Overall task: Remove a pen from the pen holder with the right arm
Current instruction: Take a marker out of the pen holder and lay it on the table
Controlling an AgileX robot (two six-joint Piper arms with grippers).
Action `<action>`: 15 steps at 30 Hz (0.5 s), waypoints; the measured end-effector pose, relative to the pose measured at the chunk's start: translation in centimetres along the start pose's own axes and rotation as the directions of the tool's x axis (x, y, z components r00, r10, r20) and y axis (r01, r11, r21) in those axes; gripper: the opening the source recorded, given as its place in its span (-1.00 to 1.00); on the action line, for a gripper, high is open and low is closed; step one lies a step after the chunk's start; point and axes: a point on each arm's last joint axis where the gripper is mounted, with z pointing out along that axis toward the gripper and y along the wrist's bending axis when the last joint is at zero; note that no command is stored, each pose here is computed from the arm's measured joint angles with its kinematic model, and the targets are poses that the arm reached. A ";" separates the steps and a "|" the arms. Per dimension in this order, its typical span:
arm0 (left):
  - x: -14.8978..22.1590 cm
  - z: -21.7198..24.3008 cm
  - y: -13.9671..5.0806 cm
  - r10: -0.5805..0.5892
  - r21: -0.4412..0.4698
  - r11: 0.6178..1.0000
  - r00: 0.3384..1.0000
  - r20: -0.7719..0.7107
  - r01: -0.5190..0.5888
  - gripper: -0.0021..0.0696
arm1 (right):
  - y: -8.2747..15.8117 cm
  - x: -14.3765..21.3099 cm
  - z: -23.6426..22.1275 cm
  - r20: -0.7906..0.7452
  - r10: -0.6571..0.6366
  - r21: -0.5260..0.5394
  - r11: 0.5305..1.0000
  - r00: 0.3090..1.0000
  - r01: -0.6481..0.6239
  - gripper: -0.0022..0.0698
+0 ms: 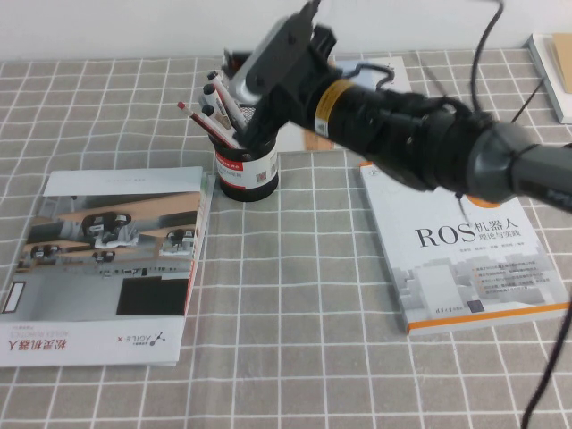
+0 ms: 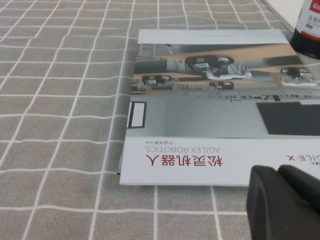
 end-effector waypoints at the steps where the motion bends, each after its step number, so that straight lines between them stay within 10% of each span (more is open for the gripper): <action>1: 0.0 0.0 0.0 0.000 0.000 1.000 1.000 0.000 0.000 -0.96 | -0.2 -0.6 -0.3 0.008 -0.003 0.006 1.000 1.000 0.003 -0.77; 15: 0.0 0.0 0.0 0.000 0.000 1.000 1.000 0.000 0.000 -0.96 | -5.6 -11.8 -9.3 -0.057 0.266 0.246 0.938 0.962 -0.244 -0.77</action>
